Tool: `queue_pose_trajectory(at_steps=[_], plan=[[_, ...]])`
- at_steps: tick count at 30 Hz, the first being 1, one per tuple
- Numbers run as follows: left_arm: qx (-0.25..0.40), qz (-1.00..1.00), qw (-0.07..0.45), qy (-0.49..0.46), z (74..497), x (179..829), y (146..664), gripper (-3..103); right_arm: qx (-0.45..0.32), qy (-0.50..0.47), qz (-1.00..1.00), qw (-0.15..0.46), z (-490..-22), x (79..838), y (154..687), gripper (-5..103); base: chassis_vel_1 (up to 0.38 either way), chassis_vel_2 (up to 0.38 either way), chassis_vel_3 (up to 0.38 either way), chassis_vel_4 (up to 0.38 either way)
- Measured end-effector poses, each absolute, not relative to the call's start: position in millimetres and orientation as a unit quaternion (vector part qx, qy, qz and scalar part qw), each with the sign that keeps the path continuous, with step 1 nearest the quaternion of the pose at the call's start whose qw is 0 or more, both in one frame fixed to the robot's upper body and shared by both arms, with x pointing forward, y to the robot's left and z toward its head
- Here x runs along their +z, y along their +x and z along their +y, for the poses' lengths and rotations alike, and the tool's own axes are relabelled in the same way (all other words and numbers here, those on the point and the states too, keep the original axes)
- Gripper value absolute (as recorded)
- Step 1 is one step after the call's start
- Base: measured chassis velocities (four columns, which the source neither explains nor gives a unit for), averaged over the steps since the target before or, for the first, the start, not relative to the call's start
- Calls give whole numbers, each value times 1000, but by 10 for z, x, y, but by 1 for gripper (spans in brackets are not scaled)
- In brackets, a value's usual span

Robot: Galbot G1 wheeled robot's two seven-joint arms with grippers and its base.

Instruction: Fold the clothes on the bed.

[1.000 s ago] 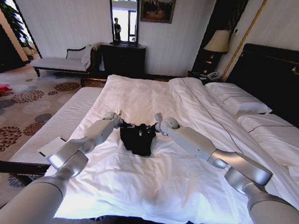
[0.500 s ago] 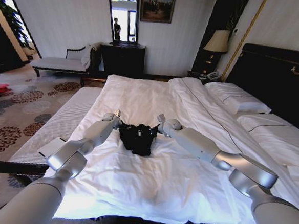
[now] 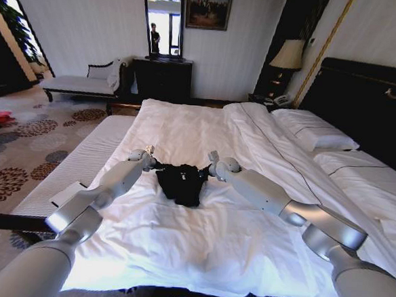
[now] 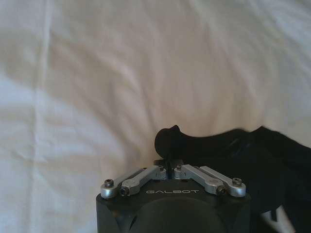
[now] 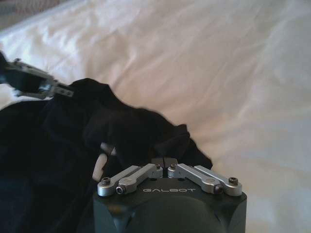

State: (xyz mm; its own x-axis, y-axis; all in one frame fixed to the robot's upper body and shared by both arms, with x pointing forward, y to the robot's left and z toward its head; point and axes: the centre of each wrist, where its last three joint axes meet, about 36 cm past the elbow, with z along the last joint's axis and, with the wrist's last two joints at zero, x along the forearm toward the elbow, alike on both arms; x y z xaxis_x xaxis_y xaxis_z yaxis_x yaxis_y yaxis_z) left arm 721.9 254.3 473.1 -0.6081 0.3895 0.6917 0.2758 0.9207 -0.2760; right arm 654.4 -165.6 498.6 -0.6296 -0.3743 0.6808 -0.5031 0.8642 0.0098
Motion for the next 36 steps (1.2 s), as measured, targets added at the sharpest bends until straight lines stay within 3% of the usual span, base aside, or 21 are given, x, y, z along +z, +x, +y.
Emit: queue_pose_trajectory(at_steps=[17, 27, 36], plan=[[77, -929, 260, -251, 2506, 5910, 6775, 2, 25, 216, -950, 223, -1986, 5651, 6421, 0, 0, 0, 0, 0], [79, -942, 161, -283, 2576, 6991, 6424, 2, 14, 198, -968, 151, -2295, 6211, 6264, 0, 0, 0, 0, 0], [74, -956, 98, -265, 2921, 7623, 6020, 2, 9, 194, -978, 79, -2388, 6872, 6172, 0, 0, 0, 0, 0]])
